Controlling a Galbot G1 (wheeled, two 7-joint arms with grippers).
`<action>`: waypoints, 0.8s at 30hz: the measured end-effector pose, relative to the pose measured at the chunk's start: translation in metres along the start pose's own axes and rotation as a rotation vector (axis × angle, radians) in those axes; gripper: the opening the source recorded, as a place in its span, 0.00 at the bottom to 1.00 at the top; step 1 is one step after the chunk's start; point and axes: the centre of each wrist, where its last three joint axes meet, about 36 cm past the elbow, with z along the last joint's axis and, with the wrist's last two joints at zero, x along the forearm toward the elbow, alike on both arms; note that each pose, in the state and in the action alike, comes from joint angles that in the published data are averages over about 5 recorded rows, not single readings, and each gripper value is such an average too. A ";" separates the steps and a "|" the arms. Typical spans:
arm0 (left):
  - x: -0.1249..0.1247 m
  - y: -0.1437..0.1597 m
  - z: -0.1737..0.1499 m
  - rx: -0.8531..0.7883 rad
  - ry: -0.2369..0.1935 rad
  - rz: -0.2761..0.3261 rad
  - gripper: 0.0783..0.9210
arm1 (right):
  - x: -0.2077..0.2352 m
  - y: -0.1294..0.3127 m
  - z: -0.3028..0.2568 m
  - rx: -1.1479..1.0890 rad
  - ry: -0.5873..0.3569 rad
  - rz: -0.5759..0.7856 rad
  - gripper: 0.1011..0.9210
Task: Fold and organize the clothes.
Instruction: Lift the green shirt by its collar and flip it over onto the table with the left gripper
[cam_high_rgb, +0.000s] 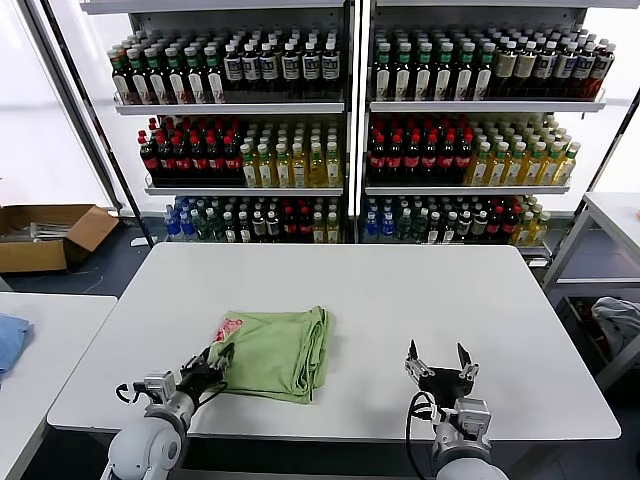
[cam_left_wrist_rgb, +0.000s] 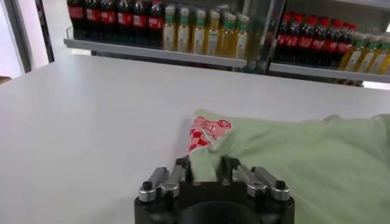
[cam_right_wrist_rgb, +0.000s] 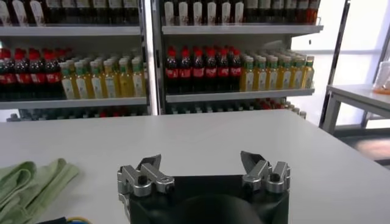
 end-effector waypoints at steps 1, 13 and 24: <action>0.000 -0.001 0.001 0.001 0.002 0.003 0.32 | 0.000 0.000 0.000 0.001 -0.001 0.001 0.88; 0.000 -0.001 0.001 -0.004 -0.018 0.012 0.05 | 0.000 -0.002 -0.002 0.011 -0.008 0.005 0.88; 0.019 0.042 -0.023 -0.011 -0.093 -0.085 0.05 | -0.007 -0.001 -0.003 0.019 -0.011 -0.007 0.88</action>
